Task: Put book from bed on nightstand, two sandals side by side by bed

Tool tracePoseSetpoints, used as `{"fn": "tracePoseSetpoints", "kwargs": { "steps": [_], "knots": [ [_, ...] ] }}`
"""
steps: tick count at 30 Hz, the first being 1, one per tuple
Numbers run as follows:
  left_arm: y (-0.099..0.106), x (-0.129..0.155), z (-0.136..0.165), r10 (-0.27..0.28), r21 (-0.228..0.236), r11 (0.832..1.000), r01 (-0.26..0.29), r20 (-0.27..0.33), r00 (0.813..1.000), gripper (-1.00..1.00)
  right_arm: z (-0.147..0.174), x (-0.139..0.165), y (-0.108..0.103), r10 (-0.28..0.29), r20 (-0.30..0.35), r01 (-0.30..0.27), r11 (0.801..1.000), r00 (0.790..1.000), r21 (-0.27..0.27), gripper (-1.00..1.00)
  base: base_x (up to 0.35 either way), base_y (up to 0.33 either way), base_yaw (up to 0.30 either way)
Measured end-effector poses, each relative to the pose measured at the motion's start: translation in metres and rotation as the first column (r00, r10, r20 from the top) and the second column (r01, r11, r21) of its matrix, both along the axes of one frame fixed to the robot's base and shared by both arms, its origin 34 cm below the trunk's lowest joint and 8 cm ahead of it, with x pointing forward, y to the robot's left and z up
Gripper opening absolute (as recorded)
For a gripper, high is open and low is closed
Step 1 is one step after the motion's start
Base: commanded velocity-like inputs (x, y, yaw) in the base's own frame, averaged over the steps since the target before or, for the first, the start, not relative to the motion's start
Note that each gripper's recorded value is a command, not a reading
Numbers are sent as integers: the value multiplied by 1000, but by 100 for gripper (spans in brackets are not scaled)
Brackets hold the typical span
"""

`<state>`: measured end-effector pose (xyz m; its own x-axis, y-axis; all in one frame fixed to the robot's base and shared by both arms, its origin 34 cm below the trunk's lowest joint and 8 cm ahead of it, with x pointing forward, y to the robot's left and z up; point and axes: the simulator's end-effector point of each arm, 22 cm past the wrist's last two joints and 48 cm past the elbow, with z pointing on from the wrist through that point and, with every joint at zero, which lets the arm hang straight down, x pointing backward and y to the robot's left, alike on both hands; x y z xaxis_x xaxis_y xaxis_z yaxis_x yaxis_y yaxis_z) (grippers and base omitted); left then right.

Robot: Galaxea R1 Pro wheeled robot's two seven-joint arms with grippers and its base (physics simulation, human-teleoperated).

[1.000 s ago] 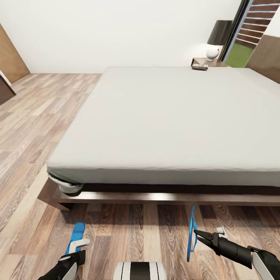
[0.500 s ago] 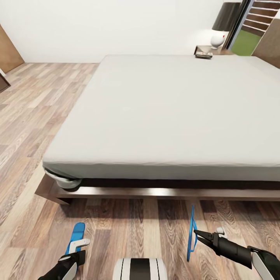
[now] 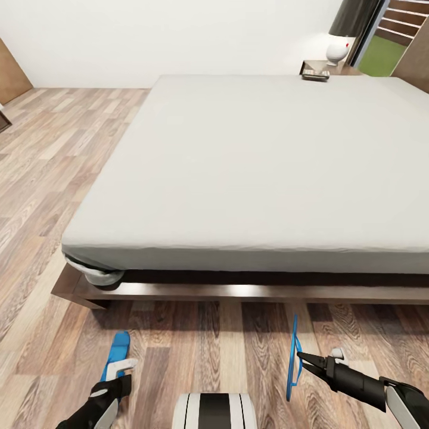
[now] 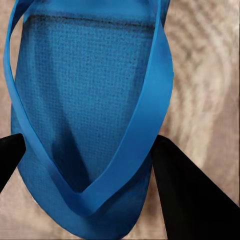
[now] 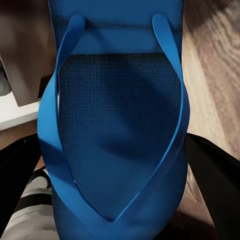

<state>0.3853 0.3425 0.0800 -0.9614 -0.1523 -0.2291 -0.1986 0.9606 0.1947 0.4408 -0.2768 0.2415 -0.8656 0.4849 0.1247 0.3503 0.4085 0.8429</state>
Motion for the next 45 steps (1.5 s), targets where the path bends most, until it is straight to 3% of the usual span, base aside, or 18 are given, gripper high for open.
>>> {"fn": "tracePoseSetpoints", "kwargs": {
  "steps": [5, 10, 16, 25, 45],
  "knots": [
    [1, 31, 8, -1, 6, 1000, 1, 75, 997, -100, 0, 0, 0, 0, 0, 0, 1000, 1000, 0, -100, 0, 0, 0],
    [-3, 36, 9, -3, -11, 1000, 4, 11, 1000, -100, 0, 0, 0, 0, 0, 0, 1000, 1000, -1, -100, 0, 0, 0],
    [-5, 56, 15, -8, -21, 1000, 9, 14, 1000, -100, 0, 0, 0, 0, -1, 0, 1000, 1000, -2, -100, 0, 0, 0],
    [-6, 57, 16, -10, -21, 1000, 10, 15, 1000, -100, 0, 0, 0, 0, -1, 0, 1000, 1000, -2, -100, 0, 0, 0],
    [-9, 25, -15, -9, -33, 999, 7, -57, 998, -100, -31, -23, 0, 2, -82, -2, 1000, 997, -2, -100, 0, 0, 0]
  ]
}}
